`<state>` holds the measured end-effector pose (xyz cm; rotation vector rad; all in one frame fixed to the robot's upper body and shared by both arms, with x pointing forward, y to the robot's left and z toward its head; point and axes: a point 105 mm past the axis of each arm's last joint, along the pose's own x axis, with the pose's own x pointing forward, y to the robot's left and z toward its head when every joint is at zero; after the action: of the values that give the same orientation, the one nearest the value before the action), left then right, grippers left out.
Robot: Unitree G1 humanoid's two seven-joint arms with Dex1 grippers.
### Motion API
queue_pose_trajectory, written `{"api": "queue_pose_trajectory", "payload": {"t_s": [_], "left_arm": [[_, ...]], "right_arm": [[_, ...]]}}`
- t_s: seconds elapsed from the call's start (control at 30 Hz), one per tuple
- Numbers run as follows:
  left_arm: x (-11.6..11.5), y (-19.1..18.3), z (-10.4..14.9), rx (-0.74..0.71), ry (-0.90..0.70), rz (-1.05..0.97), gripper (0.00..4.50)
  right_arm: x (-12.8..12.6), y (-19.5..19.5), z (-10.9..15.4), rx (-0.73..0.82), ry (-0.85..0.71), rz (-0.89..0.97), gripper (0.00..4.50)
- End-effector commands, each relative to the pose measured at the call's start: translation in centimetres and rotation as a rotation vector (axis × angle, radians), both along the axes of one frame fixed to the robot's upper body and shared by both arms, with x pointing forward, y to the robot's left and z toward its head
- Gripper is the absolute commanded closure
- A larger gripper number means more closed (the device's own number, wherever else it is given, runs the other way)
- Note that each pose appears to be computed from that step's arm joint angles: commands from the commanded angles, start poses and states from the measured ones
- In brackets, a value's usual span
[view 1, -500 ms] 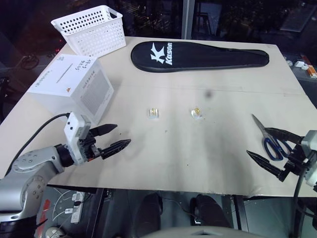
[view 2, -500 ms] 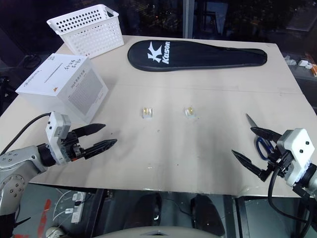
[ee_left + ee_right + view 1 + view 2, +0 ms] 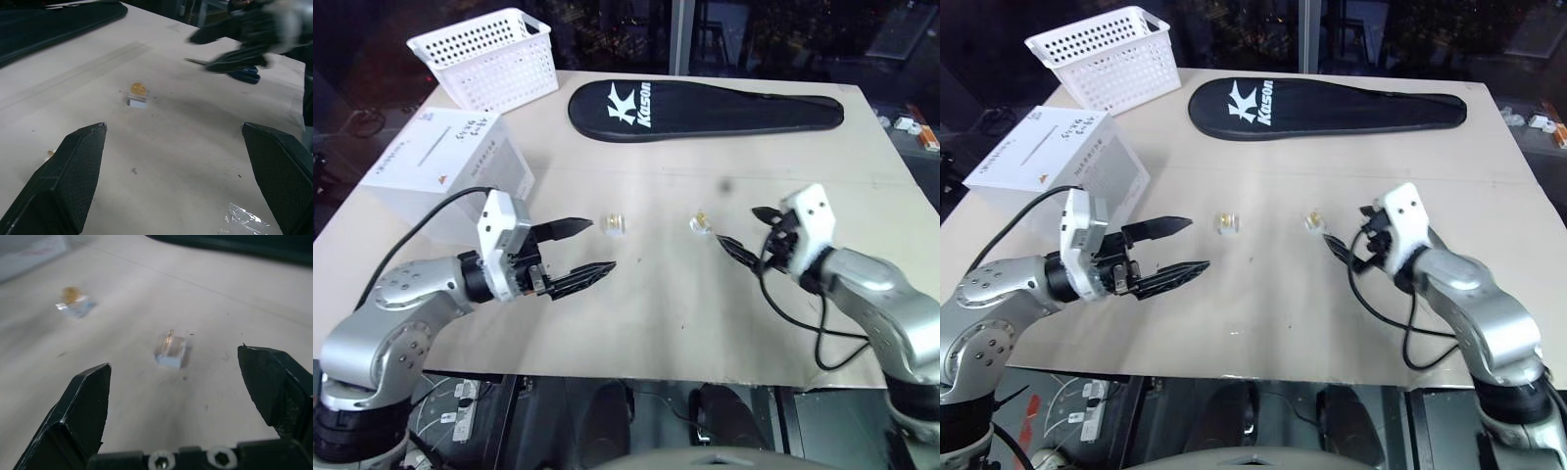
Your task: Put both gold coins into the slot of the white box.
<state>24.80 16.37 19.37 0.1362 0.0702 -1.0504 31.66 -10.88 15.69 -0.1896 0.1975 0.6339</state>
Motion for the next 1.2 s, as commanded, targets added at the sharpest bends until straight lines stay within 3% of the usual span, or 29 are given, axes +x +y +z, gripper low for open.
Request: {"api": "queue_pose_trajectory", "payload": {"t_s": [0.03, 0.2, 0.27, 0.93, 1.07, 1.2], "left_arm": [[-0.7, -0.3, 0.7, 0.038, -0.059, -0.027, 0.0], [-1.0, -0.1, 0.6, 0.041, -0.063, -0.003, 0.0], [-1.1, 0.1, 0.6, 0.042, -0.066, 0.007, 0.0], [-1.5, 1.0, 0.0, 0.056, -0.061, 0.063, 0.0], [-1.5, 1.1, 0.0, 0.056, -0.06, 0.065, 0.0], [-1.6, 1.1, 0.0, 0.054, -0.059, 0.067, 0.0]], "right_arm": [[1.7, 1.4, -0.1, -0.023, 0.019, -0.027, 1.22], [3.7, 2.2, -0.2, -0.015, 0.06, -0.066, 1.22], [3.9, 2.3, -0.2, -0.019, 0.066, -0.067, 2.04], [4.9, 3.1, -0.9, 0.002, 0.141, -0.054, 2.04], [5.2, 3.2, -0.9, -0.003, 0.135, -0.065, 3.79], [5.2, 3.2, -0.9, -0.004, 0.135, -0.062, 3.79]]}}
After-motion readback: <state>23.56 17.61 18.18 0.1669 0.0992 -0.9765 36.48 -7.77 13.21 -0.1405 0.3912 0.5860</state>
